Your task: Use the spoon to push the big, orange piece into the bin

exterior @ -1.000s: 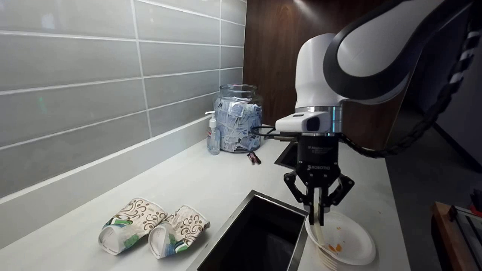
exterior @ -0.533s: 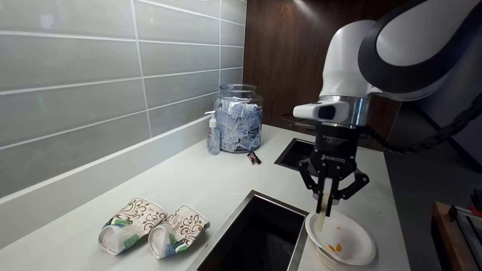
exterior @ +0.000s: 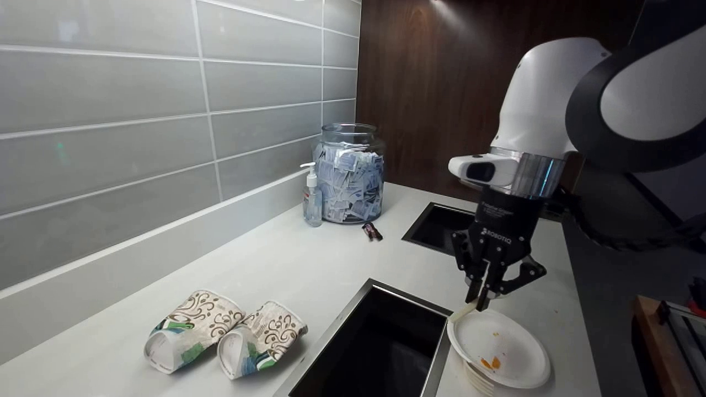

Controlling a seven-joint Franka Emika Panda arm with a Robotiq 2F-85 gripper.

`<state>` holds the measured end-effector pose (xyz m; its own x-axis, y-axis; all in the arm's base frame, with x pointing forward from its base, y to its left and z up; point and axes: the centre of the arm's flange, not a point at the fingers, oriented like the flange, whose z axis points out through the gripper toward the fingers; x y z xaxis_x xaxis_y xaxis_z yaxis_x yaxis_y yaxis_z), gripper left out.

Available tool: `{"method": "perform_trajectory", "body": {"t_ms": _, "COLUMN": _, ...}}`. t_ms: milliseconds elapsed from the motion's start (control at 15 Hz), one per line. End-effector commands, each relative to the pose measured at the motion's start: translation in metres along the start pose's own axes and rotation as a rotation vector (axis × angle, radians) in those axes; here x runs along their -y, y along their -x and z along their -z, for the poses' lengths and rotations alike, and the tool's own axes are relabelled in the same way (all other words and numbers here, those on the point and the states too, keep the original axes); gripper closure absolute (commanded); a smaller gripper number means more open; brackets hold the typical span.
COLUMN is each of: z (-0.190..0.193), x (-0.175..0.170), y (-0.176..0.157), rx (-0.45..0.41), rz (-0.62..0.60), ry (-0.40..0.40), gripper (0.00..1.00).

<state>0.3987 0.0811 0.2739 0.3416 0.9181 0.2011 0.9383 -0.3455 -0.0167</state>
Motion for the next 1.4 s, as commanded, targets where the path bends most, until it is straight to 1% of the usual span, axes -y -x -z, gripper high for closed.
{"method": "perform_trajectory", "body": {"t_ms": 0, "z": -0.009, "x": 0.008, "y": 0.018, "rx": 0.054, "rz": -0.149, "ry": 0.039, "gripper": 0.97}}
{"method": "perform_trajectory", "body": {"t_ms": 200, "z": -0.016, "x": 0.007, "y": 0.030, "rx": 0.074, "rz": -0.223, "ry": 0.026, "gripper": 0.97}}
{"method": "perform_trajectory", "body": {"t_ms": 533, "z": -0.025, "x": 0.005, "y": 0.037, "rx": 0.097, "rz": -0.275, "ry": -0.031, "gripper": 0.97}}
{"method": "perform_trajectory", "body": {"t_ms": 933, "z": -0.043, "x": 0.009, "y": 0.040, "rx": 0.131, "rz": -0.288, "ry": -0.112, "gripper": 0.97}}
{"method": "perform_trajectory", "body": {"t_ms": 1000, "z": -0.045, "x": 0.010, "y": 0.040, "rx": 0.130, "rz": -0.282, "ry": -0.118, "gripper": 0.61}}
{"method": "perform_trajectory", "body": {"t_ms": 1067, "z": -0.047, "x": 0.010, "y": 0.039, "rx": 0.127, "rz": -0.277, "ry": -0.123, "gripper": 0.60}}
{"method": "perform_trajectory", "body": {"t_ms": 1133, "z": -0.048, "x": 0.011, "y": 0.039, "rx": 0.128, "rz": -0.277, "ry": -0.118, "gripper": 0.54}}
{"method": "perform_trajectory", "body": {"t_ms": 1333, "z": -0.048, "x": 0.011, "y": 0.034, "rx": 0.115, "rz": -0.269, "ry": -0.118, "gripper": 0.32}}
